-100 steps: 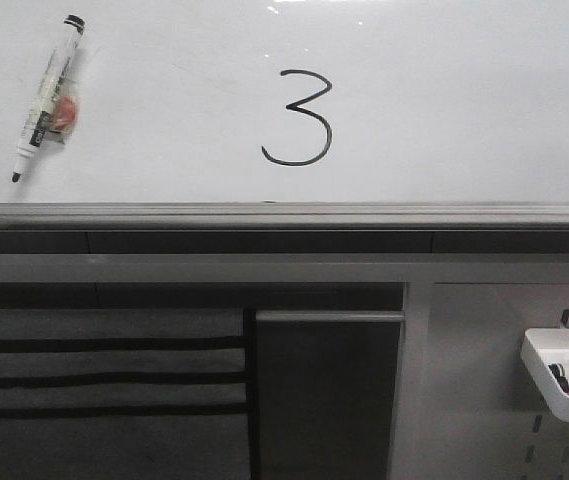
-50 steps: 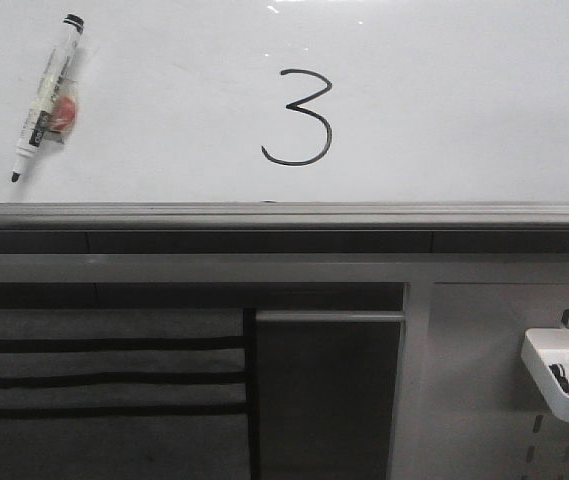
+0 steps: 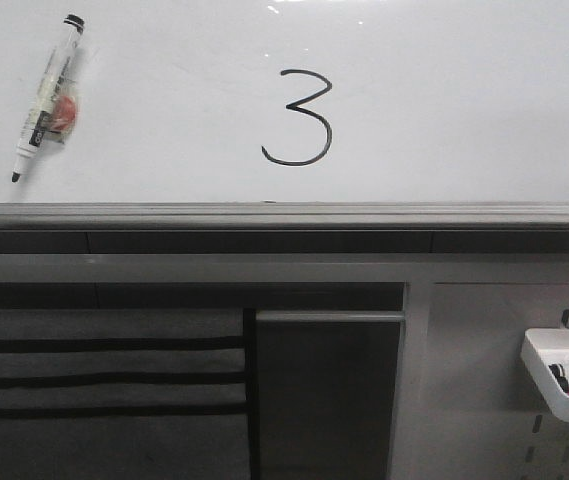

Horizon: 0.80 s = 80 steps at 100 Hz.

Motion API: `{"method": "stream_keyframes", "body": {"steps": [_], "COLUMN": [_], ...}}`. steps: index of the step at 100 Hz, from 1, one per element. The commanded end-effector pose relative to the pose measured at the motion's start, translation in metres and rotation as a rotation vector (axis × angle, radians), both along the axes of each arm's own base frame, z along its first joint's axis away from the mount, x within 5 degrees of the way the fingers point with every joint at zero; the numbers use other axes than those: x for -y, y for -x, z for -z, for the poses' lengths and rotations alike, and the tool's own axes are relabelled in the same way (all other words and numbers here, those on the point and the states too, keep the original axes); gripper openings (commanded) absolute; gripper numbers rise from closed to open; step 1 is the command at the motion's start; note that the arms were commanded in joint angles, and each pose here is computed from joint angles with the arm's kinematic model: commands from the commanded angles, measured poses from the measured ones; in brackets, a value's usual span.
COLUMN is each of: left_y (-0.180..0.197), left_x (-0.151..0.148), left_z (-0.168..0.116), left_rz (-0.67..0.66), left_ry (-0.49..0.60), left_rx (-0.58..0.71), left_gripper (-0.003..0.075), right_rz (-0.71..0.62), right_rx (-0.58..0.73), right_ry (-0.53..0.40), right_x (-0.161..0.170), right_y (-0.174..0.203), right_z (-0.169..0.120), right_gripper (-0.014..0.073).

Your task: Write number 3 on whiteboard

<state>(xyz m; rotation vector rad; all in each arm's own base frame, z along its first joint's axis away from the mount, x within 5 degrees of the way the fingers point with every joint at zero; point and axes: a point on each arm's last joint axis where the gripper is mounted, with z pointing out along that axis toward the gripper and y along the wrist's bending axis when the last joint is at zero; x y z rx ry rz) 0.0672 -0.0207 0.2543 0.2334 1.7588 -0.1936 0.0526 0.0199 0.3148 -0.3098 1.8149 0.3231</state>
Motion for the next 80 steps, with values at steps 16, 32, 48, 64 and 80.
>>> {"method": "stream_keyframes", "body": {"steps": [16, 32, 48, 64, 80], "left_y": [0.018, 0.019, 0.018, 0.015, 0.015], "left_x": [-0.012, -0.016, -0.018, -0.018, -0.018], "left_z": [-0.001, 0.01, 0.025, 0.035, 0.036], "left_rz": [-0.144, -0.189, -0.206, -0.206, -0.206], "left_ry": [0.013, 0.039, 0.054, 0.066, 0.067], "left_rx": [0.258, 0.302, 0.345, 0.382, 0.375], "left_gripper": [-0.0018, -0.0018, -0.0018, -0.0018, -0.0018], "right_rz": [0.002, 0.002, 0.002, 0.002, 0.002], "right_rx": [0.099, 0.099, 0.099, 0.099, 0.099], "right_ry": [-0.025, -0.025, -0.025, -0.025, -0.025], "right_x": [0.0, 0.0, 0.0, 0.0, 0.0], "right_y": [-0.001, -0.001, -0.001, -0.001, -0.001], "right_z": [-0.015, -0.015, -0.015, -0.015, -0.015], "right_gripper": [-0.0074, -0.0074, -0.0074, -0.0074, -0.0074]}}
